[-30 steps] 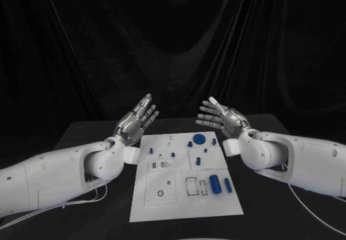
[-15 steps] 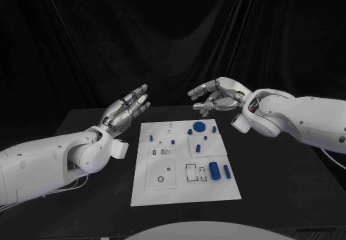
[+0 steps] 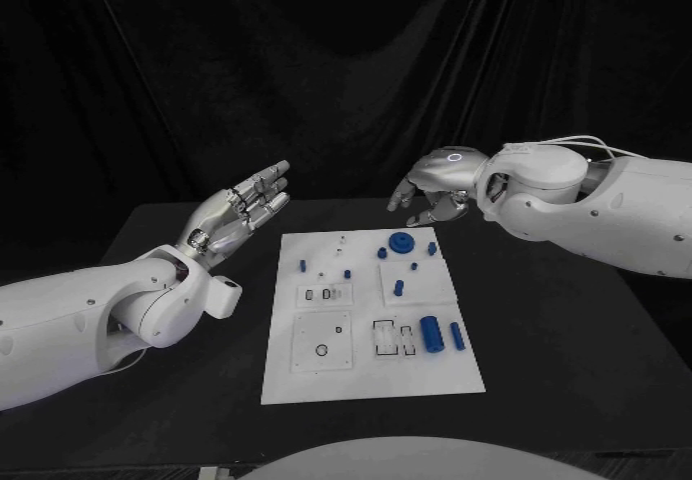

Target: Assemble the parts on the task board

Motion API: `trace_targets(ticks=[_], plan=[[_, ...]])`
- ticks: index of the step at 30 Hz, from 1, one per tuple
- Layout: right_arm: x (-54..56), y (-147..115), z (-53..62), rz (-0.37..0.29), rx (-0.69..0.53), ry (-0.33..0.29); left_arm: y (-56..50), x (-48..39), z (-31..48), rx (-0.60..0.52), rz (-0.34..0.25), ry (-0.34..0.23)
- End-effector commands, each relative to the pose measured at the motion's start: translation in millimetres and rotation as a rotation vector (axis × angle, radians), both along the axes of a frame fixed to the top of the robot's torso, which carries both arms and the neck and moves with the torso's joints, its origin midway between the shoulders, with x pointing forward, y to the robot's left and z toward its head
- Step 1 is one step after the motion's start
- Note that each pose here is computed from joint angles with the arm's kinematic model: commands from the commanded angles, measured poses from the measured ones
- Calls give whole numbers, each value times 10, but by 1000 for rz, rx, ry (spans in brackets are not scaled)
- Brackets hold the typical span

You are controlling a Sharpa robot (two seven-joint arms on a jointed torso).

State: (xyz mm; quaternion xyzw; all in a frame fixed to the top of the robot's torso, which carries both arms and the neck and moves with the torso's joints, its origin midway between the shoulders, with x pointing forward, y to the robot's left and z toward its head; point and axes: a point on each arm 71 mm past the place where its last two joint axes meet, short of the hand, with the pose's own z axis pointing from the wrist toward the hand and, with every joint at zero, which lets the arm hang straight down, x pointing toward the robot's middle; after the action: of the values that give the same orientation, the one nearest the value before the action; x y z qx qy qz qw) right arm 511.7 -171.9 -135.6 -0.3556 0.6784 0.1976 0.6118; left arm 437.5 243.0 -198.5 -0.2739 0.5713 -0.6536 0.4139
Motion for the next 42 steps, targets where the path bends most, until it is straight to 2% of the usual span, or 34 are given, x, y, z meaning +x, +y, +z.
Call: trace_targets(ticks=[1, 9, 16, 23, 32, 42], plan=[[53, 31, 15, 31, -160, -195, -6, -25, 43, 29, -22, -32], [92, 95, -97, 63, -175, -192, 37, -14, 45, 33, -39, -16], [136, 101, -260, 64, -172, -176, 51, 10, 32, 32, -55, -6], [162, 78, -421, 40, -144, -116, 69, 18, 25, 30, -65, -1], [158, 53, -568, 36, -133, -31, 40, 35, 10, 28, -80, 6], [172, 31, -677, 43, -125, -13, 3, 44, -1, 24, -96, 12]])
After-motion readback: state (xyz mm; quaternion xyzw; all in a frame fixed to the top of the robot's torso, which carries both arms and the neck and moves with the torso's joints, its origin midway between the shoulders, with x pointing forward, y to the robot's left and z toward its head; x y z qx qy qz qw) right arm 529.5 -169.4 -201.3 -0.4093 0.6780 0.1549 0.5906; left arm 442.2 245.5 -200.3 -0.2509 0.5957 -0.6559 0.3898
